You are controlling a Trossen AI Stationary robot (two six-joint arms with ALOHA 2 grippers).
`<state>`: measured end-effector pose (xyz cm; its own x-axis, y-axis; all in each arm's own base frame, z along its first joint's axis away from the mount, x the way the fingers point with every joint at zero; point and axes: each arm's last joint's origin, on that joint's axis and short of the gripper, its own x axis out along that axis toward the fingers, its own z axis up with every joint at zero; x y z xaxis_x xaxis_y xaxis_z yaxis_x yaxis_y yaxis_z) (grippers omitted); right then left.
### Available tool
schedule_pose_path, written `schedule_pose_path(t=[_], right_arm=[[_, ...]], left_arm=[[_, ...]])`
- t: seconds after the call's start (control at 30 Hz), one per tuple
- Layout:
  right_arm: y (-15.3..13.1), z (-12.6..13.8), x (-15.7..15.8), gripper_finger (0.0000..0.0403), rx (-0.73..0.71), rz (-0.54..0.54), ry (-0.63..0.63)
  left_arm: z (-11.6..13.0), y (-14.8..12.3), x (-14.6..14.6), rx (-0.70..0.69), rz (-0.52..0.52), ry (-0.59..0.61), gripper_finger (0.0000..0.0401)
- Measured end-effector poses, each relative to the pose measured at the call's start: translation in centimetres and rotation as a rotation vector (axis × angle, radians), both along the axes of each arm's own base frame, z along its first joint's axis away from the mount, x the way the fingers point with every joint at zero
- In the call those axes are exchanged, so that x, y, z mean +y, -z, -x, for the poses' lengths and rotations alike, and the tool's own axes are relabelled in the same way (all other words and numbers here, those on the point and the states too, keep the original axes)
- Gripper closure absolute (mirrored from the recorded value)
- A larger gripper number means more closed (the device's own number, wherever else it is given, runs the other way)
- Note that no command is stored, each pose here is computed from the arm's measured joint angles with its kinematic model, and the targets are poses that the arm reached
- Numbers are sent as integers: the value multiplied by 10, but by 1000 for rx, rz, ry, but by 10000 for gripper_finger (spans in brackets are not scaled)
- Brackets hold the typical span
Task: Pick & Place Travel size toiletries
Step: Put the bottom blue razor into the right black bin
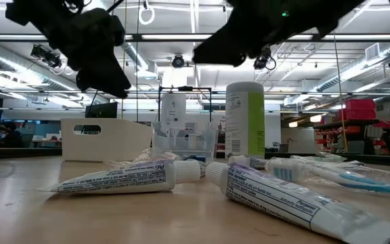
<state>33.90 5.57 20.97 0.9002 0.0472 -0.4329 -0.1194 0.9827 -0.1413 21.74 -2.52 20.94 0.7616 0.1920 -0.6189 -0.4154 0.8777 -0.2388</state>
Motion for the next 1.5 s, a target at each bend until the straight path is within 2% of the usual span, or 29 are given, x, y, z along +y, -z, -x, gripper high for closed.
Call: schedule_pose_path(t=[0.2, 0.33, 0.5, 0.7, 0.97, 1.23, 1.37, 1.5], right_arm=[[38, -30, -1, 204, 285, 139, -53], [59, -46, -3, 208, 343, 252, -114], [78, -53, -9, 214, 398, 421, -112], [93, -56, -16, 215, 428, 389, -166], [98, -58, -21, 233, 429, 407, -221], [99, -58, -21, 308, 424, 471, -303], [99, -58, -21, 341, 410, 454, -308], [94, -57, -13, 354, 392, 420, -290]], left_arm=[[-1, 1, 3, -13, -36, 15, 218], [-1, 1, 3, -7, -52, 31, 218], [-1, 2, 2, 5, -45, 73, 218], [0, 2, 2, 12, -62, 96, 218], [0, 2, 2, 17, -80, 110, 218], [0, 2, 2, 20, -84, 127, 218], [0, 2, 1, 25, -81, 174, 218], [0, 2, 1, 26, -80, 178, 218]])
